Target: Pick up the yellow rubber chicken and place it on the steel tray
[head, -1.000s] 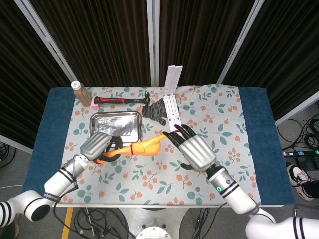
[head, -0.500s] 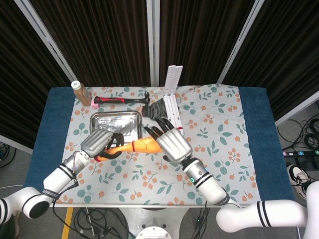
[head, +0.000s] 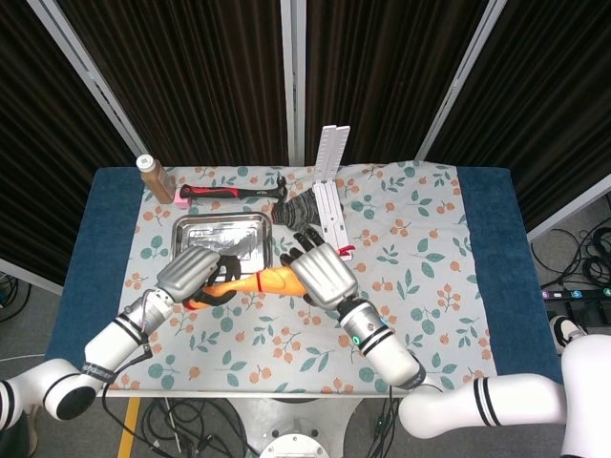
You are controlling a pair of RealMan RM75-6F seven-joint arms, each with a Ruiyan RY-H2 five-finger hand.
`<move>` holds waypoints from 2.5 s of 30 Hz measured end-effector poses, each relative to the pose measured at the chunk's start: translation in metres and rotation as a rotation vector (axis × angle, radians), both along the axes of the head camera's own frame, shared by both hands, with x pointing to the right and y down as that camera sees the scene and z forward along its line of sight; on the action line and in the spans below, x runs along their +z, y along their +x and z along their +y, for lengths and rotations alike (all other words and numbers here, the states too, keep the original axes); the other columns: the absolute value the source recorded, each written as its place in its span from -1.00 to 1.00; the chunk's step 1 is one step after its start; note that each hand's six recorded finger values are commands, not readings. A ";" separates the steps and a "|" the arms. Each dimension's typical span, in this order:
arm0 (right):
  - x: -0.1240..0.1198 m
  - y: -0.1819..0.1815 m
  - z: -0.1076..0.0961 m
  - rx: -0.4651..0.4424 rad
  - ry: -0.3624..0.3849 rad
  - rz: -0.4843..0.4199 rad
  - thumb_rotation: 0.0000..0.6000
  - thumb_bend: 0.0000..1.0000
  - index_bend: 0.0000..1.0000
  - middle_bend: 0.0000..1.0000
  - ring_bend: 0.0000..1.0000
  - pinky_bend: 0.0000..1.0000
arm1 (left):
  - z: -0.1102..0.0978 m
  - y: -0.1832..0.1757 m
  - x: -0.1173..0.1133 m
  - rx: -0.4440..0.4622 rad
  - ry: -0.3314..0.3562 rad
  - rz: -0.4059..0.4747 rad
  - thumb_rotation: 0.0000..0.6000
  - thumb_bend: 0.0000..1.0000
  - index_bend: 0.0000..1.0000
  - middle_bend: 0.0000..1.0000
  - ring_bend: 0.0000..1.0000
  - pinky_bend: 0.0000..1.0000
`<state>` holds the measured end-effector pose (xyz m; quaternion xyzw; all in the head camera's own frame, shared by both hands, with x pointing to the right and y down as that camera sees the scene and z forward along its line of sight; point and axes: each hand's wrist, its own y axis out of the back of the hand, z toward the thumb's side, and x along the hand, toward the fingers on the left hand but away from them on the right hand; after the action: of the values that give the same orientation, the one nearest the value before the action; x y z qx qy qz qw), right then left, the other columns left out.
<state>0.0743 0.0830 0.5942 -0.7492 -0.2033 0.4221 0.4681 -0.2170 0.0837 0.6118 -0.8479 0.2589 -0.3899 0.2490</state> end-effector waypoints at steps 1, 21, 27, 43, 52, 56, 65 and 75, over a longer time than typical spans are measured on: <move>0.000 -0.002 0.000 0.000 0.003 -0.001 1.00 -0.61 0.31 0.25 -0.34 -0.54 | 0.000 0.000 -0.001 0.000 0.002 0.000 1.00 0.33 0.60 0.59 0.46 0.66; 0.000 0.001 0.006 0.002 -0.012 -0.020 1.00 -0.61 0.09 0.21 -0.25 -0.52 | 0.002 0.000 0.001 -0.014 0.015 0.004 1.00 0.33 0.60 0.59 0.46 0.66; -0.005 0.007 0.002 0.006 0.003 -0.015 1.00 -0.99 -0.86 -0.54 -0.72 -0.65 | 0.001 -0.001 0.001 -0.017 0.019 0.001 1.00 0.33 0.60 0.59 0.46 0.66; -0.008 0.007 0.001 0.005 0.001 -0.011 1.00 -0.97 -0.78 -0.36 -0.66 -0.67 | 0.001 0.000 0.002 -0.016 0.024 -0.011 1.00 0.33 0.60 0.59 0.46 0.66; -0.002 -0.003 0.006 -0.003 0.012 -0.006 1.00 -0.34 0.39 0.53 0.00 -0.51 | 0.002 0.001 0.002 -0.018 0.037 -0.018 1.00 0.33 0.60 0.59 0.46 0.66; 0.001 -0.006 0.013 -0.016 0.003 0.004 1.00 -0.08 0.64 0.75 0.20 -0.45 | 0.001 0.000 0.002 -0.025 0.035 -0.016 1.00 0.33 0.60 0.59 0.46 0.66; 0.008 -0.007 0.023 -0.035 -0.062 0.013 1.00 0.29 0.98 0.91 0.36 -0.38 | 0.000 0.000 0.004 -0.028 0.034 -0.014 1.00 0.33 0.60 0.59 0.46 0.66; 0.003 -0.002 0.016 -0.006 -0.060 -0.022 1.00 -0.39 0.23 0.47 0.00 -0.49 | 0.002 -0.001 0.004 -0.034 0.040 -0.012 1.00 0.33 0.60 0.59 0.46 0.66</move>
<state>0.0725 0.0988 0.5975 -0.7681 -0.1936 0.4184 0.4444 -0.2181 0.0852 0.6157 -0.8360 0.2794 -0.3938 0.2606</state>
